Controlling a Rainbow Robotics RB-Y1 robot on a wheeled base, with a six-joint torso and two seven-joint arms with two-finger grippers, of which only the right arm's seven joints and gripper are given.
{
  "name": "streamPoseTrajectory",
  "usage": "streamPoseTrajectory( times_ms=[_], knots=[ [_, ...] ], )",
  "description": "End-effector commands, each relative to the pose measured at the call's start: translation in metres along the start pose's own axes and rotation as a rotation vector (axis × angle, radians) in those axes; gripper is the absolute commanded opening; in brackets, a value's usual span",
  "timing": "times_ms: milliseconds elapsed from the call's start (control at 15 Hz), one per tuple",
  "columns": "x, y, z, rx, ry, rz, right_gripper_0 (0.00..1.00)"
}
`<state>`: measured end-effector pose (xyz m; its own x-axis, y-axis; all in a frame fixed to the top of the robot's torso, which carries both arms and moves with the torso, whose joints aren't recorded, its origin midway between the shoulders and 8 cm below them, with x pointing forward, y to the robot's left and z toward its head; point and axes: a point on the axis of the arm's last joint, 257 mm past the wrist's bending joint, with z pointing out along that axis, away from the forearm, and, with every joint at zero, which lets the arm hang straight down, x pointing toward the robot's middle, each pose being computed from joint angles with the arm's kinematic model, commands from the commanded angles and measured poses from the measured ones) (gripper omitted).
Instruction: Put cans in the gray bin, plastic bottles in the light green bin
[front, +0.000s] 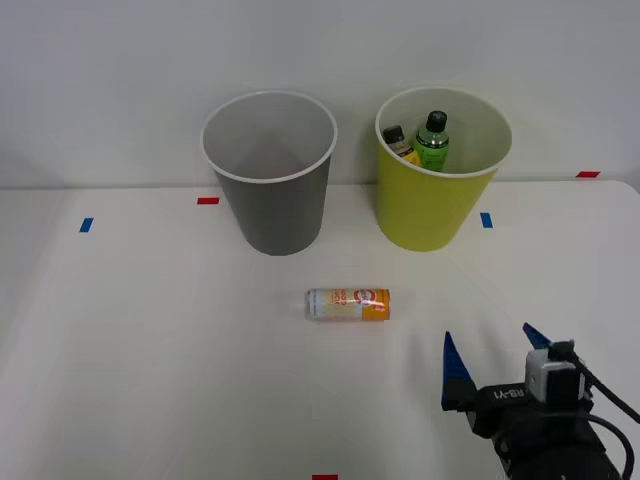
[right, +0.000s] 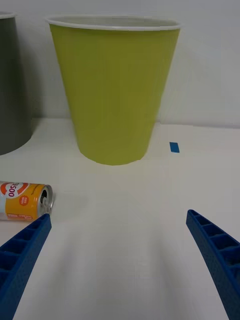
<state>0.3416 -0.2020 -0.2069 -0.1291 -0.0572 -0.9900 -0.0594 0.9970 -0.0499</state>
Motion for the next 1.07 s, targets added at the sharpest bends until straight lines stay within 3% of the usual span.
streamPoseTrajectory(
  times_ms=[67, 267, 600, 733, 1067],
  knots=[
    [-0.010, -0.001, 0.014, 0.002, 0.007, 0.015, 0.94],
    [-0.012, -0.005, 0.027, 0.012, 0.049, 0.081, 0.94],
    [-0.012, -0.013, 0.023, 0.111, 0.365, 0.303, 0.94],
    [-0.010, -0.012, 0.026, 0.143, 0.413, 0.384, 0.94],
    [-0.002, 0.022, 0.030, 0.187, 0.559, 0.721, 0.94]
  ],
)
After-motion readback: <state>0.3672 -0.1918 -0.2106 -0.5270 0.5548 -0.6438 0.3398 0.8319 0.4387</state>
